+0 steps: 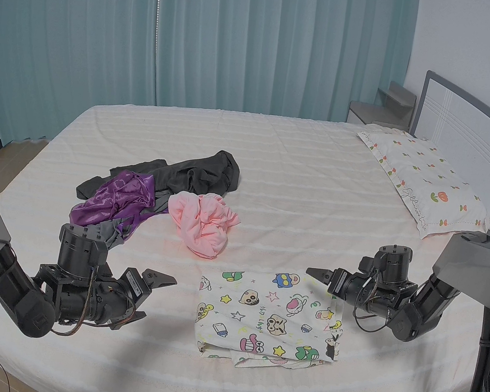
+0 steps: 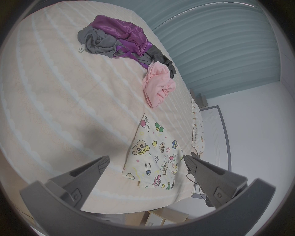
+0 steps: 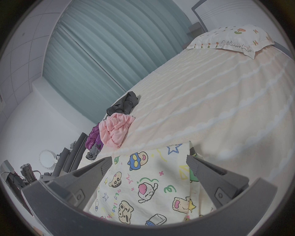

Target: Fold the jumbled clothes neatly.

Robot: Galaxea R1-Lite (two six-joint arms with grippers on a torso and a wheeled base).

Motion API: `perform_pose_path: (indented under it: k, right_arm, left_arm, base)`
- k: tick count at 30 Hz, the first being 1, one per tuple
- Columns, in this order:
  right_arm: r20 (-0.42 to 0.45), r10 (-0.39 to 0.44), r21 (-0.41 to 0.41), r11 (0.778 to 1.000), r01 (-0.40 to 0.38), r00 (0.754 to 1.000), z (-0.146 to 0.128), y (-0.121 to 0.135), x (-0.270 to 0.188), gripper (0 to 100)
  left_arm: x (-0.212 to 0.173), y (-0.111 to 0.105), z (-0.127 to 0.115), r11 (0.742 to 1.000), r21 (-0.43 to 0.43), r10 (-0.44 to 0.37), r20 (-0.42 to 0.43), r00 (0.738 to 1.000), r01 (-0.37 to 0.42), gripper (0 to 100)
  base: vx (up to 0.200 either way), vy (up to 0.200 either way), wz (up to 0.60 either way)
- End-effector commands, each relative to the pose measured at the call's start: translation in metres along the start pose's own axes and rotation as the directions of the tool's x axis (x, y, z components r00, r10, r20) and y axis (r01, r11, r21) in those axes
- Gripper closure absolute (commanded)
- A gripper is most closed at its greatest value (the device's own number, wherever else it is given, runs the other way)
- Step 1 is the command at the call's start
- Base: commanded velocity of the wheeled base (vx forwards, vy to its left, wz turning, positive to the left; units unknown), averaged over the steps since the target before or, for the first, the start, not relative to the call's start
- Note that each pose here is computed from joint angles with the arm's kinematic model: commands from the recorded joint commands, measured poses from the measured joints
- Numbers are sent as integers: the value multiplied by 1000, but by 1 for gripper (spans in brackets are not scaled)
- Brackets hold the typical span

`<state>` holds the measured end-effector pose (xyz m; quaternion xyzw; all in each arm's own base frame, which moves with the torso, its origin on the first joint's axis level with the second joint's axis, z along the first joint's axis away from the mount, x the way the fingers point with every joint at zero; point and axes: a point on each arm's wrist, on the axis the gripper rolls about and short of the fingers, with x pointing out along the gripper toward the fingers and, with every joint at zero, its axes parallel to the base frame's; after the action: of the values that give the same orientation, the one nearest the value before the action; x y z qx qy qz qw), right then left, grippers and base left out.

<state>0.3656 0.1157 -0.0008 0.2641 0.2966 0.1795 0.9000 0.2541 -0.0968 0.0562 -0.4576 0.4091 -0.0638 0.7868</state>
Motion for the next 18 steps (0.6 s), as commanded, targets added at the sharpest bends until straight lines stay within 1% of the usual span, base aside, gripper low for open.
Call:
perform_pose_path:
  k: [1, 11, 18]
  right_arm:
    - [-13, -8, 3, 1000, 8, 1000, -5, -4, 4, 0]
    - [-32, -39, 17, 999, 39, 999, -12, -16, 8, 0]
    - [-33, -42, 13, 999, 42, 999, -14, -20, 14, 0]
  left_arm:
    - [2, 2, 0, 1000, -2, 8, -3, 1000, -8, 0]
    - [6, 6, -1, 1000, -4, 28, -7, 1000, -28, 0]
    - [7, 6, -1, 999, -3, 32, -9, 999, -32, 0]
  base:
    - [0, 0, 0]
    - [0, 0, 0]
    - [0, 0, 0]
